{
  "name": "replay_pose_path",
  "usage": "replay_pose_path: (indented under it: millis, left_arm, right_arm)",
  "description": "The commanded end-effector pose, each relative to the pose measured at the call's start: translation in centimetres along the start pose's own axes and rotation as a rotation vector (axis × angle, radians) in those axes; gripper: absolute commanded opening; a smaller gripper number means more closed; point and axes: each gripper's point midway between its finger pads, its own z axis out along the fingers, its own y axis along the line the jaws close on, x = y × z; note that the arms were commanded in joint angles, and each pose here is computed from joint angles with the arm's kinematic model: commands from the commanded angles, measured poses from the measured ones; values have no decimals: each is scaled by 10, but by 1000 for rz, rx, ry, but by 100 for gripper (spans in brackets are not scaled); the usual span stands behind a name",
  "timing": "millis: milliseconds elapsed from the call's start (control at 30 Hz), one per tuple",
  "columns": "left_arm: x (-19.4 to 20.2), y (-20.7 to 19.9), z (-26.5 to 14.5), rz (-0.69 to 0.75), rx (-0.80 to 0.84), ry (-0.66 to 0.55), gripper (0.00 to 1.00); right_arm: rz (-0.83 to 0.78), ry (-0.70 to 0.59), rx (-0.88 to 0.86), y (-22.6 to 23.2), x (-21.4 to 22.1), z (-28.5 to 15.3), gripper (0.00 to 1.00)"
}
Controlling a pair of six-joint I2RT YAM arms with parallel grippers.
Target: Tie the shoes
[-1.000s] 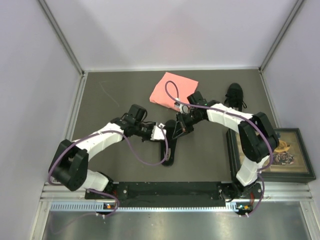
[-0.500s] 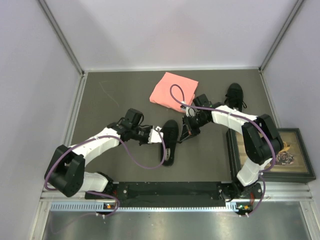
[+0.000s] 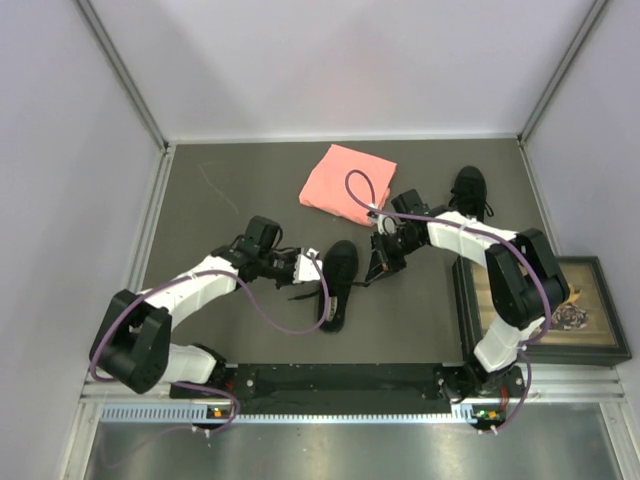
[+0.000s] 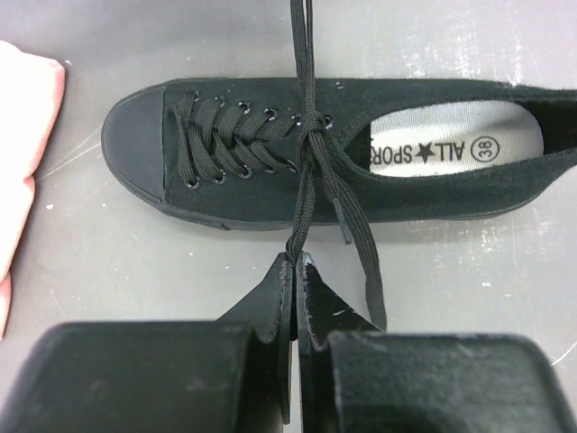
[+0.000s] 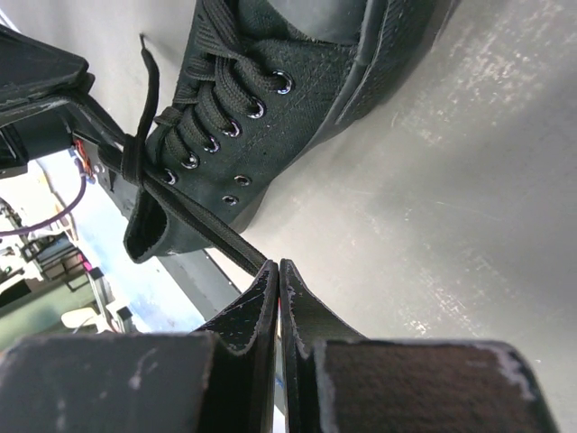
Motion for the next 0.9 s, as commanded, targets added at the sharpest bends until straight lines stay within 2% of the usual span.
replay_pose_path:
  millis: [0, 300, 400, 433, 500, 667, 733, 867]
  left_arm:
    - [2, 6, 1, -3, -16, -20, 0]
    - [7, 6, 7, -33, 0, -14, 1]
    - [-6, 14, -2, -63, -52, -45, 25]
    - [-8, 16, -5, -67, -68, -53, 37]
    - [-17, 17, -16, -58, -105, -69, 44]
    - [-29, 10, -36, -43, -156, -99, 46]
    - [-43, 3, -40, -14, -140, -155, 45]
    - [-47, -5, -35, -8, -110, -154, 41]
  right_arm:
    - [-31, -37, 30, -5, -4, -10, 0]
    - [-25, -34, -9, 2, -6, -9, 0]
    - [-34, -38, -65, 14, -10, -10, 0]
    - [-44, -37, -89, 21, -11, -10, 0]
    - [-53, -38, -108, 25, -12, -11, 0]
    - [-75, -18, -140, 36, -7, -10, 0]
    - [-85, -11, -147, 39, -4, -12, 0]
    - [-127, 6, -139, 42, 4, -11, 0]
